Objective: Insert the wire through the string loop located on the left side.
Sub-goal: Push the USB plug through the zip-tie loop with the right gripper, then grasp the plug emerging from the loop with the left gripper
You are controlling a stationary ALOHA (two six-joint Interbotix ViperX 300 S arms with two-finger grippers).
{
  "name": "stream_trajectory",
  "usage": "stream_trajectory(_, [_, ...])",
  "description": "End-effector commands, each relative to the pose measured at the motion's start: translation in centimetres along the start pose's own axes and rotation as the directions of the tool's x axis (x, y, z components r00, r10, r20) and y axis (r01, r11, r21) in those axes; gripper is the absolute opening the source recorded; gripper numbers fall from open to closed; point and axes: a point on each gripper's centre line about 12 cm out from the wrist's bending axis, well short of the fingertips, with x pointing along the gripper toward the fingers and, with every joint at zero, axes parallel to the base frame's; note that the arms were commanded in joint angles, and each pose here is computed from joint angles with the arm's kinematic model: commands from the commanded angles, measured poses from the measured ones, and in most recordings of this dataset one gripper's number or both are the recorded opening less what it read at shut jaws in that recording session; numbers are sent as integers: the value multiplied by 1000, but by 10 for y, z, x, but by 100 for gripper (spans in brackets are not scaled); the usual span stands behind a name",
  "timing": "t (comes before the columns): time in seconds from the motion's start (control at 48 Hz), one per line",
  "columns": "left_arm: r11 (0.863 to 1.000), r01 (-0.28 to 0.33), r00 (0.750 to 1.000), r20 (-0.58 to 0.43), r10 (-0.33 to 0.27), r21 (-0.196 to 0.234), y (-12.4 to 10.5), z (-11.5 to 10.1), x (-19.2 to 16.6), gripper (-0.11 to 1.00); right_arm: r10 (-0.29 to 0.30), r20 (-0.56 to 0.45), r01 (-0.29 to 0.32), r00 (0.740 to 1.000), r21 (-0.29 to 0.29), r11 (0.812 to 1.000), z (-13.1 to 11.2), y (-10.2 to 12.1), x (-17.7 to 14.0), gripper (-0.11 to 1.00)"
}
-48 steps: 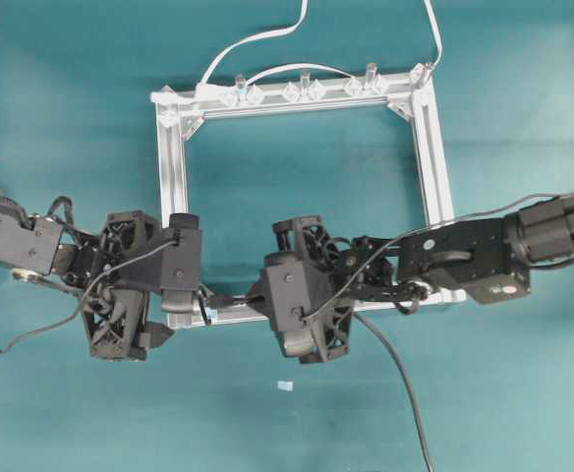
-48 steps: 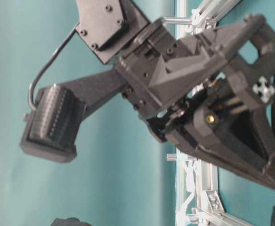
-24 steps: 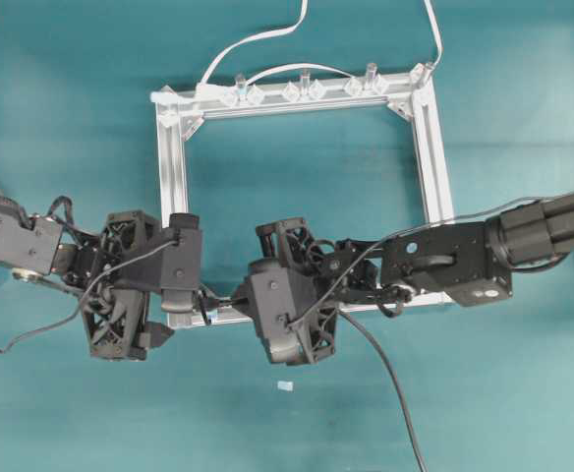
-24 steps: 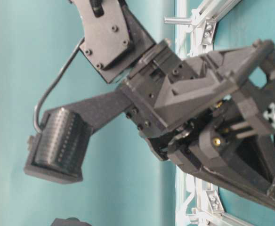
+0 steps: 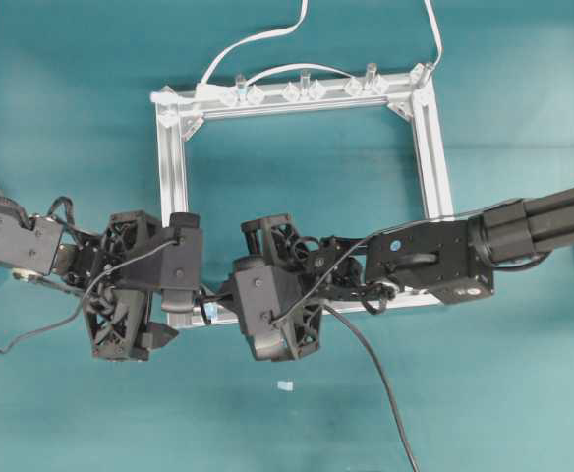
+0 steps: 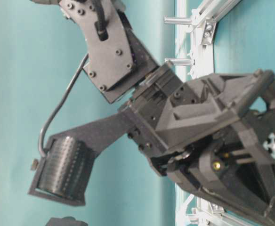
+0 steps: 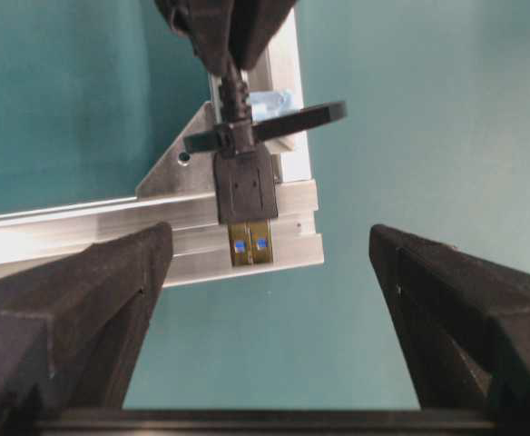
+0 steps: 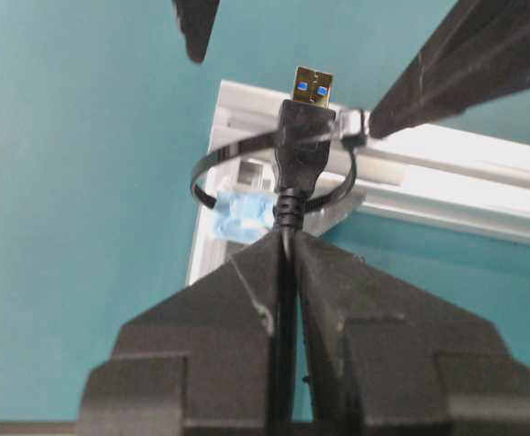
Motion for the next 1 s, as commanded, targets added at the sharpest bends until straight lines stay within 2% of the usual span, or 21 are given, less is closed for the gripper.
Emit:
stream_trajectory(0.0, [1000,5,999,37,-5,-6,-1,10,-5,90,0,50,1,999,-4,1000,19,0,-5,8])
stream_trajectory(0.708, [1000,3,999,43,-3,-7,-1,16,9,88,1,48,-1,999,1,1000,20,1,-1,8])
stream_trajectory(0.771, [1000,3,999,42,-2,-7,-1,16,10,82,2,46,-2,999,-1,1000,19,1,-1,8])
stream_trajectory(0.834, [1000,3,999,39,-2,-6,-1,14,10,72,2,48,-1,999,-1,1000,20,1,-1,8])
stream_trajectory(0.979, [1000,-1,999,33,1,-13,1,12,11,31,1,49,-1,999,-1,1000,20,1,-1,8])
